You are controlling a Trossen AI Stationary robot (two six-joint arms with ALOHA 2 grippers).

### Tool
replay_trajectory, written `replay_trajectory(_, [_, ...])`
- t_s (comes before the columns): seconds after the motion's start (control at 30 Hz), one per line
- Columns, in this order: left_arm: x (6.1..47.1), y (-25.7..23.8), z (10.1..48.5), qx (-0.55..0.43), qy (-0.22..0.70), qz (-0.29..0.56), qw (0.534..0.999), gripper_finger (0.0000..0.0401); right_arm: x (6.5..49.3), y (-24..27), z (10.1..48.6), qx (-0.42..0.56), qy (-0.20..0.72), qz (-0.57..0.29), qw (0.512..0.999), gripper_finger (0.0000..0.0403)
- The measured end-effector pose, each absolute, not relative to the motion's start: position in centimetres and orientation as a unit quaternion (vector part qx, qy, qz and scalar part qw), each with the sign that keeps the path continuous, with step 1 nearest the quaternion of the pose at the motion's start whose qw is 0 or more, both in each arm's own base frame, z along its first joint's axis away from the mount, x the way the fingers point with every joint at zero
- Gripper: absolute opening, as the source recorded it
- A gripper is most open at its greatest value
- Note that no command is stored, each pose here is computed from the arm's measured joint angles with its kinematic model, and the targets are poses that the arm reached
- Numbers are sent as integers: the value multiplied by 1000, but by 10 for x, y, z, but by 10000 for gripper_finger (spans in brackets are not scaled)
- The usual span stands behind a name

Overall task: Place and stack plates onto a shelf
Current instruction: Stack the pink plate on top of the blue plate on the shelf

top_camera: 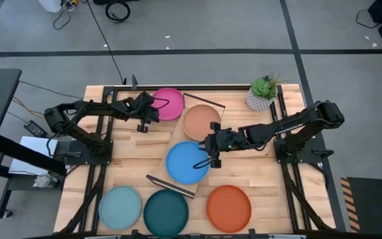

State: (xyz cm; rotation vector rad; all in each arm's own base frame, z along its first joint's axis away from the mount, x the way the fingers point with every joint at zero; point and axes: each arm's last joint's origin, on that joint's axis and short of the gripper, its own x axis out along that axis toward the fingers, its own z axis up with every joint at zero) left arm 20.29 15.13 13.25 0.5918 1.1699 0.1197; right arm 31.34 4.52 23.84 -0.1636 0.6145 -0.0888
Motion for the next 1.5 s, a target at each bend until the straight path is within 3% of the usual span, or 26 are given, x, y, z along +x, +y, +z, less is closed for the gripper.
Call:
replay_trajectory(0.23, [202, 147, 130, 269, 558, 42, 784, 14, 313, 46, 239, -81, 302, -43, 949, 93])
replay_trajectory(0.47, [207, 125, 140, 230, 580, 20, 781, 14, 312, 47, 237, -83, 308, -40, 947, 93])
replay_trajectory(0.73, [213, 94, 206, 185, 560, 37, 807, 14, 307, 47, 239, -89, 321, -38, 942, 93])
replay_trajectory(1.1, [198, 20, 276, 288, 442, -57, 848, 18, 287, 52, 262, -96, 306, -59, 945, 93])
replay_trajectory(1.4, [197, -33, 277, 447, 379, -195, 786, 16, 283, 62, 266, -67, 293, -54, 952, 93])
replay_trajectory(1.5, [197, -46, 279, 493, 353, -207, 768, 16, 282, 66, 266, -64, 295, -54, 952, 93])
